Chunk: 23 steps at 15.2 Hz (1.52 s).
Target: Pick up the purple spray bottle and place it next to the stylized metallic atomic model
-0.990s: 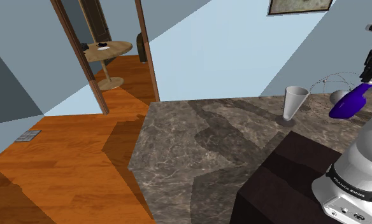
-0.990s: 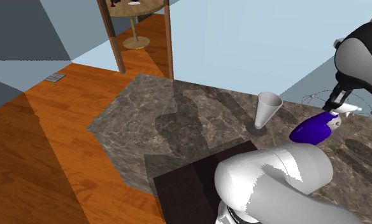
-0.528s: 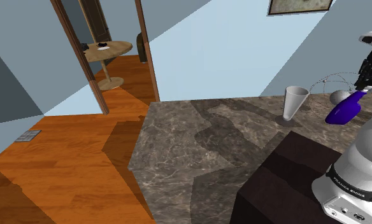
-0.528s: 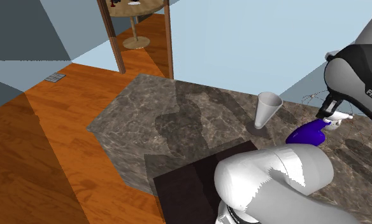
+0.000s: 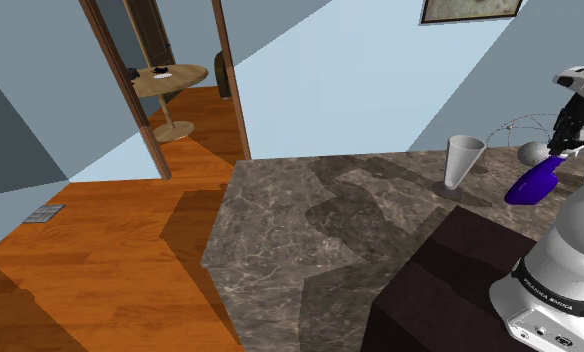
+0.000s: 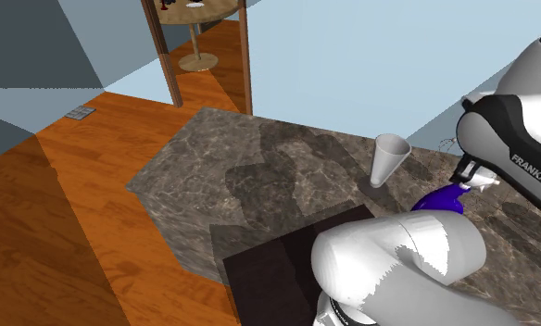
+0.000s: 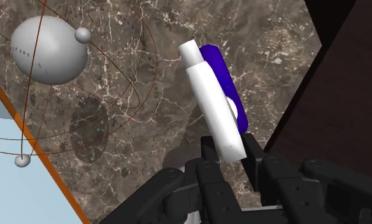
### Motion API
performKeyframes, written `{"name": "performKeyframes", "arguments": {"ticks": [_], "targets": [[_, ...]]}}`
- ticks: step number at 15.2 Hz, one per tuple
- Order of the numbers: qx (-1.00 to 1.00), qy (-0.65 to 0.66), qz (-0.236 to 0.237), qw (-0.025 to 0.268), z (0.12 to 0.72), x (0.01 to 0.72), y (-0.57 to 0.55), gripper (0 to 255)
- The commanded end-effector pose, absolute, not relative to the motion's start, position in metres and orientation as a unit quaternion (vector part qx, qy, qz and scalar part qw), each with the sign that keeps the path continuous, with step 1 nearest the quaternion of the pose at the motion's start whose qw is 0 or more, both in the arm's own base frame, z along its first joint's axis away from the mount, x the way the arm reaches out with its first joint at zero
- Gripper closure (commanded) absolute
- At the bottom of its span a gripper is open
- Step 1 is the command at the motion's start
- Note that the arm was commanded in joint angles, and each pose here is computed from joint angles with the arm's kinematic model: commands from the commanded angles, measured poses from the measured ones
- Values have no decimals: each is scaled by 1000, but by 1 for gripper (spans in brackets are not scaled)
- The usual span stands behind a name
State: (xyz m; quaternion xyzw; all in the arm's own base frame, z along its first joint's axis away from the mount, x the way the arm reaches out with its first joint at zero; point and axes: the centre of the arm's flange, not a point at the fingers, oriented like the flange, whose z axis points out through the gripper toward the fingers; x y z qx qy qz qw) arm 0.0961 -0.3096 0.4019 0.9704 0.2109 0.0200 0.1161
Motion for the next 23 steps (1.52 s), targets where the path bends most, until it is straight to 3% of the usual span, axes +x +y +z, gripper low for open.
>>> {"name": "performKeyframes", "arguments": {"ticks": [1,8,16,17,23], "targets": [[970,211,20,116,391,94,-311,255],[970,211,20,116,354,94,-311,255],[970,211,20,116,354,94,-311,255],[970,211,20,116,354,94,-311,0],[970,211,20,116,367,93,-308,0]]}}
